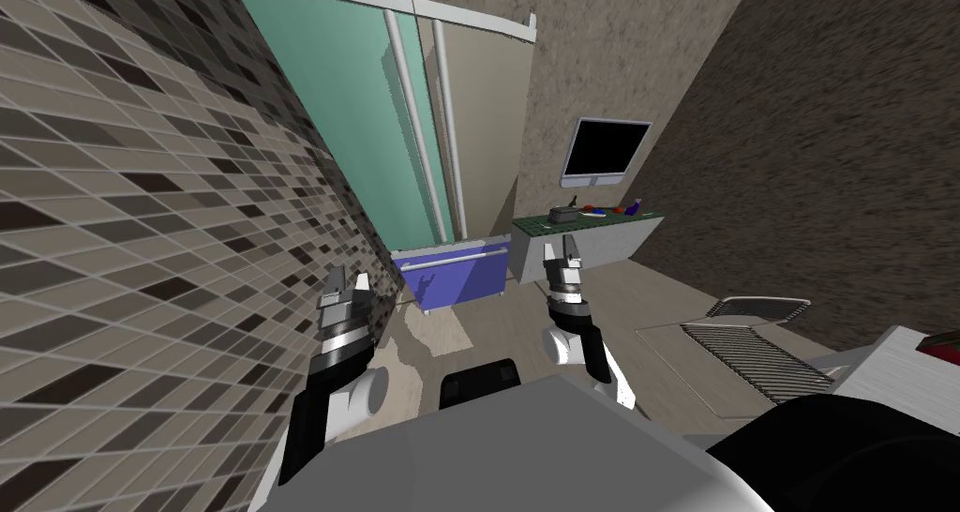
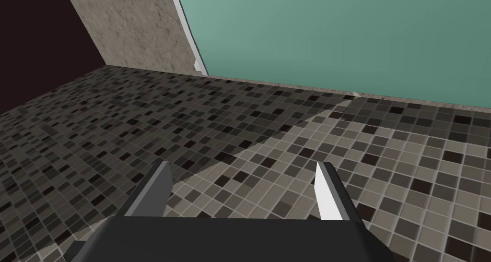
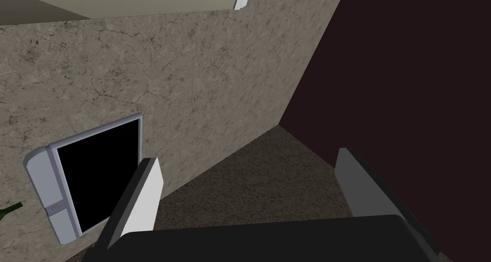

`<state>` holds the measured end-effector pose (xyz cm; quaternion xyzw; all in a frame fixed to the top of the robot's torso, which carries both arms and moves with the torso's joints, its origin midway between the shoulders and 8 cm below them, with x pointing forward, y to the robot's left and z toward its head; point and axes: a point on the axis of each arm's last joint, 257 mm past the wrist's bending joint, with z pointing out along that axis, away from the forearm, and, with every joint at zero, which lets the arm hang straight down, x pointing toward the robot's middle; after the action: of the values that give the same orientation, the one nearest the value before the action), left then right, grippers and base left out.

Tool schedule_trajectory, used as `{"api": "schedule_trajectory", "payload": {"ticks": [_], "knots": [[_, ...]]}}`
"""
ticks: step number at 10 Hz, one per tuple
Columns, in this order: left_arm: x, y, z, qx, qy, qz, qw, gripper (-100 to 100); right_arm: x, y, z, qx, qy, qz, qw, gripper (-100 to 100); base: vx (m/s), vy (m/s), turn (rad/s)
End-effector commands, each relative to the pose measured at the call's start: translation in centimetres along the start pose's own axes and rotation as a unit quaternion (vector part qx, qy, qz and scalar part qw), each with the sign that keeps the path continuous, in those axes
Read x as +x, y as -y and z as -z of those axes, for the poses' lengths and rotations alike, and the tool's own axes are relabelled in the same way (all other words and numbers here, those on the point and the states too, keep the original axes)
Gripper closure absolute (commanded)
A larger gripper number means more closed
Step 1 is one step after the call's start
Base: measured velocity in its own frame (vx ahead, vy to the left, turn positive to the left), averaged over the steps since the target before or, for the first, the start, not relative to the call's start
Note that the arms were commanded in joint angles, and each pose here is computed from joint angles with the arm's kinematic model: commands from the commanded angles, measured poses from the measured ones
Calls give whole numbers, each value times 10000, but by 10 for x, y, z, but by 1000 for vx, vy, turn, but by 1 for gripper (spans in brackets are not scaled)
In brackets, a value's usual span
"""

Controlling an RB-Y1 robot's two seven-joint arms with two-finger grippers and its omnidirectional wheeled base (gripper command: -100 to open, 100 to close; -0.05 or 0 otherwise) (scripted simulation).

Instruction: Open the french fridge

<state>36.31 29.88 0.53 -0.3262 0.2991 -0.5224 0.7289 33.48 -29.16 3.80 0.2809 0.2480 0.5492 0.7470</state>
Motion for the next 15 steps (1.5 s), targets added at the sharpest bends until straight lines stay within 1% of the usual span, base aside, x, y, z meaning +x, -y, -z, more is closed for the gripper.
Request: {"api": "schedule_trajectory", "payload": {"ticks": [1,9,10,13,15], "knots": [[0,0,0,0,0,0,10000,0,0,0,0,0,0,0,10000,0,0,0,0],[0,0,0,2,0,0,10000,0,0,0,0,-2,0,0,10000,0,0,0,0],[3,-2,0,-26,-181,-122,9998,-100,0,0,0,-2,0,0,10000,0,21,-7,-8],[6,-9,-1,-161,-509,-403,9978,-100,0,0,0,2,0,0,10000,0,62,-33,-11],[4,-14,-1,-297,-648,-584,9958,-100,0,0,0,2,0,0,10000,0,108,-36,-20]]}}
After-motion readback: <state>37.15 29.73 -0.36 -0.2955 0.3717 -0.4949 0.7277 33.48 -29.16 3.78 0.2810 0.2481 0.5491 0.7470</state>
